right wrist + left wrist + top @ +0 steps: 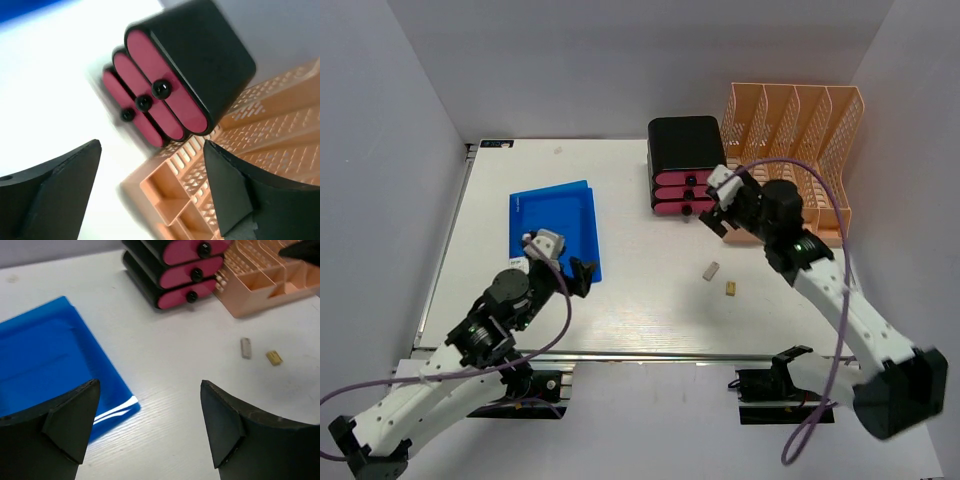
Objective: Organize the desk
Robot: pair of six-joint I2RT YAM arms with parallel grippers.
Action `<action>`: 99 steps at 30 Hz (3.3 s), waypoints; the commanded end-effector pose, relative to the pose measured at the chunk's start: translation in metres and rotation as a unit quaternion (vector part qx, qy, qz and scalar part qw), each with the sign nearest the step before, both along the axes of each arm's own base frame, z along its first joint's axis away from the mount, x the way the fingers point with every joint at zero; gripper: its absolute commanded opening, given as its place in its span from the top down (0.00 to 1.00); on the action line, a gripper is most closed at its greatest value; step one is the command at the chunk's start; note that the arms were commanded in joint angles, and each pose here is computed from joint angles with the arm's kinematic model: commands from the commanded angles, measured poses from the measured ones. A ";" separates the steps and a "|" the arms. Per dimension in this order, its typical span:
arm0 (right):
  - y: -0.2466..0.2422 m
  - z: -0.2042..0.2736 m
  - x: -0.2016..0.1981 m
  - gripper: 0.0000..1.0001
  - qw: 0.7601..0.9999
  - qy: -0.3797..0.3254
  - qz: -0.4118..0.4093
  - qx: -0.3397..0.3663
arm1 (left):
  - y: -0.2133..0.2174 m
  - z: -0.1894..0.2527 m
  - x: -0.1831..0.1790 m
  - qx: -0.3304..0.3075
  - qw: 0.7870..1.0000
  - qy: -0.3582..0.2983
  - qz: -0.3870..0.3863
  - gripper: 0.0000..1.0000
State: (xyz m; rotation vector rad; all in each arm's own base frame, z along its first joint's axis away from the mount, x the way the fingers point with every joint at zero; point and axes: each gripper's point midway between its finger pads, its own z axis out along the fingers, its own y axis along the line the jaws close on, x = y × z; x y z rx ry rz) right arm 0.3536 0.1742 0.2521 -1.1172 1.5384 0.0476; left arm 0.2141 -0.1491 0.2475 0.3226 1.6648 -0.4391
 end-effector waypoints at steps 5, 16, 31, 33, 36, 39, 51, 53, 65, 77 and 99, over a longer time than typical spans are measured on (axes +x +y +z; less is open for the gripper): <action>0.002 0.003 -0.049 0.28 0.974 0.107 -0.035 0.197 | -0.084 -0.028 0.022 -0.078 0.990 0.082 -0.090 0.17; -0.028 -0.009 -0.050 0.69 0.950 0.137 -0.107 0.258 | -0.188 -0.109 0.120 -0.052 0.973 0.222 0.045 0.58; -0.052 0.006 -0.049 0.62 0.941 0.111 -0.153 0.282 | -0.258 -0.147 0.195 -0.031 0.984 0.126 0.123 0.31; -0.052 0.007 -0.049 0.62 0.940 0.110 -0.151 0.284 | -0.260 -0.153 0.201 -0.025 0.985 0.111 0.128 0.32; -0.052 0.007 -0.050 0.62 0.940 0.111 -0.150 0.284 | -0.269 -0.158 0.210 -0.025 0.986 0.106 0.130 0.32; -0.052 0.008 -0.050 0.62 0.940 0.110 -0.150 0.285 | -0.279 -0.161 0.218 -0.027 0.986 0.100 0.131 0.32; -0.054 0.012 -0.052 0.62 0.942 0.097 -0.150 0.285 | -0.288 -0.178 0.253 -0.028 0.981 0.103 0.163 0.28; -0.054 0.013 -0.052 0.62 0.942 0.097 -0.150 0.286 | -0.289 -0.180 0.258 -0.019 0.979 0.103 0.172 0.28; -0.054 0.013 -0.052 0.62 0.942 0.093 -0.150 0.284 | -0.273 -0.179 0.266 -0.017 0.974 0.088 0.209 0.62; -0.057 0.007 -0.049 0.62 0.944 0.090 -0.157 0.276 | -0.266 -0.174 0.227 -0.023 0.982 0.094 0.165 0.93; -0.060 -0.012 -0.046 0.50 0.949 0.095 -0.160 0.253 | -0.261 -0.149 0.164 -0.031 0.986 0.117 0.111 0.22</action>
